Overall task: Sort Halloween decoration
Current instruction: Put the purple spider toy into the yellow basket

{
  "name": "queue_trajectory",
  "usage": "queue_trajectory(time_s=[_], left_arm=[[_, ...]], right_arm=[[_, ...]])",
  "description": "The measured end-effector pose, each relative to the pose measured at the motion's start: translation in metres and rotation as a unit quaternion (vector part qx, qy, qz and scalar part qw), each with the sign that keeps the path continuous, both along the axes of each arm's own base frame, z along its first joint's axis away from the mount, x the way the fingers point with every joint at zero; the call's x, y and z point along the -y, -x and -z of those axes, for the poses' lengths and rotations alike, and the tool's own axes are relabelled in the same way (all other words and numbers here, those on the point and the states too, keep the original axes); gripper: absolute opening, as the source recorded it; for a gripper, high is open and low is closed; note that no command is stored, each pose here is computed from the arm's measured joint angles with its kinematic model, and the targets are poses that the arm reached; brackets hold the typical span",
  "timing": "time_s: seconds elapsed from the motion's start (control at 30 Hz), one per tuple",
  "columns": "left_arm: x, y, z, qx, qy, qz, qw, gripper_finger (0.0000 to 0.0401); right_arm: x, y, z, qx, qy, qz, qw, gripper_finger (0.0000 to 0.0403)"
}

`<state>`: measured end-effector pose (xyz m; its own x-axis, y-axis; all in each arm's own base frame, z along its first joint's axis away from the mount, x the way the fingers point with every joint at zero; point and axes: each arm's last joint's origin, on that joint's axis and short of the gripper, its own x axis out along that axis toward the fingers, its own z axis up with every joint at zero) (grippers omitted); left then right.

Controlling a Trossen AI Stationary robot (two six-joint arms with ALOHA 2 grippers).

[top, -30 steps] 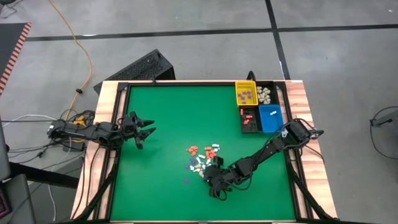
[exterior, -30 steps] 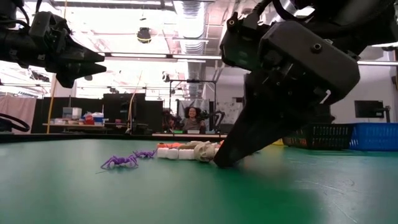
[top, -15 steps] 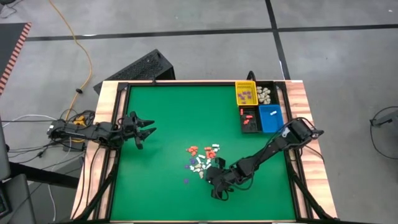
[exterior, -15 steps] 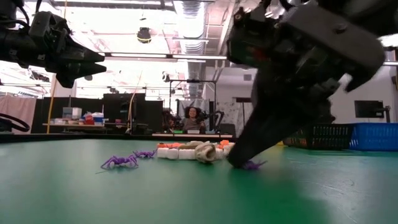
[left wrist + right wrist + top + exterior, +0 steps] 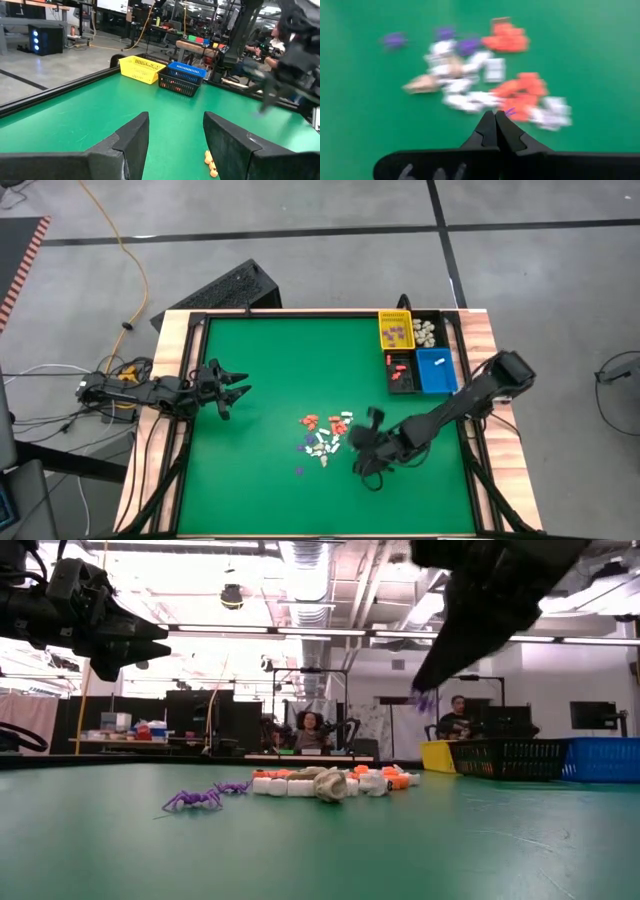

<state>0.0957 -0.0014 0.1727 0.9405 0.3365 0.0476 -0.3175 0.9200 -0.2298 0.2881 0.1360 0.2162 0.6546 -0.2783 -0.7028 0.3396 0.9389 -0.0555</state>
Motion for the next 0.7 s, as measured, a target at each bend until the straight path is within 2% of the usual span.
queue_trajectory(time_s=[0.17,0.4,0.57,0.7], left_arm=[[0.0,0.0,0.0,0.0,0.0,-0.001,1.0,0.0178],[0.0,0.0,0.0,0.0,0.0,0.0,1.0,0.0178],[0.0,0.0,0.0,0.0,0.0,0.0,1.0,0.0178],[0.0,0.0,0.0,0.0,0.0,0.0,1.0,0.0178]], right_arm=[[0.046,0.028,-0.031,-0.006,0.069,0.123,0.99,0.0009],[0.127,0.054,-0.062,-0.02,0.126,0.28,0.951,0.0009],[0.19,0.062,-0.068,-0.048,0.126,0.363,0.922,0.0009],[0.236,0.064,-0.064,-0.068,0.098,0.392,0.912,0.0009]])
